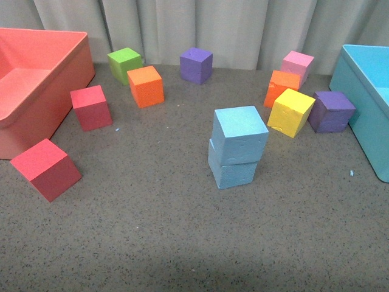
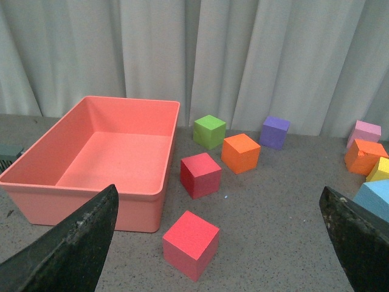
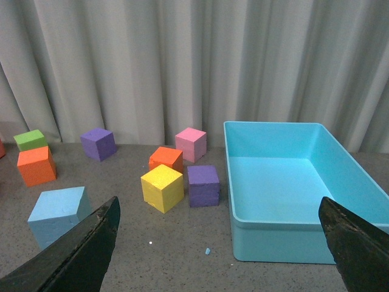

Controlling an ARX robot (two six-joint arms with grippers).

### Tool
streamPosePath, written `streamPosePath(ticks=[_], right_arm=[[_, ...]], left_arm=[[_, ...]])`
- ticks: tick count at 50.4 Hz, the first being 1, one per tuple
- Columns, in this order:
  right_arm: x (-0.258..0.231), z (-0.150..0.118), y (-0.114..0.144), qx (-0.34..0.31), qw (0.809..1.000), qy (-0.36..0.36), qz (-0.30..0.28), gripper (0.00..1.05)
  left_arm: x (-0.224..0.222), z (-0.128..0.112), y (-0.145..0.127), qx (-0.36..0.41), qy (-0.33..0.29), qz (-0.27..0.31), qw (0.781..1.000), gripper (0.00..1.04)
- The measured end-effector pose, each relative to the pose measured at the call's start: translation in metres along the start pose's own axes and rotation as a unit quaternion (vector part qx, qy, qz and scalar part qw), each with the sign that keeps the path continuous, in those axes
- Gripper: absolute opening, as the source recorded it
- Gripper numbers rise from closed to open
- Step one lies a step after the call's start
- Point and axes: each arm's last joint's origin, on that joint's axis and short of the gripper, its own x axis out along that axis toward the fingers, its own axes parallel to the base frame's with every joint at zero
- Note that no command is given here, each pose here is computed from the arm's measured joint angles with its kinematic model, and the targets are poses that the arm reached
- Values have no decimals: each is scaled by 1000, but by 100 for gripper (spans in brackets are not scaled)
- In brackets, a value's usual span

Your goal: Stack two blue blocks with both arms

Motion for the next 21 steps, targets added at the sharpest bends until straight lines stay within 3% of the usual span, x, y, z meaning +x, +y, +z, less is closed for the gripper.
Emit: streamPosePath(ticks=[21], right_arm=[[0,0,0,0,1000,0,0,95]], left_arm=[[0,0,0,0,0,0,1000,98]])
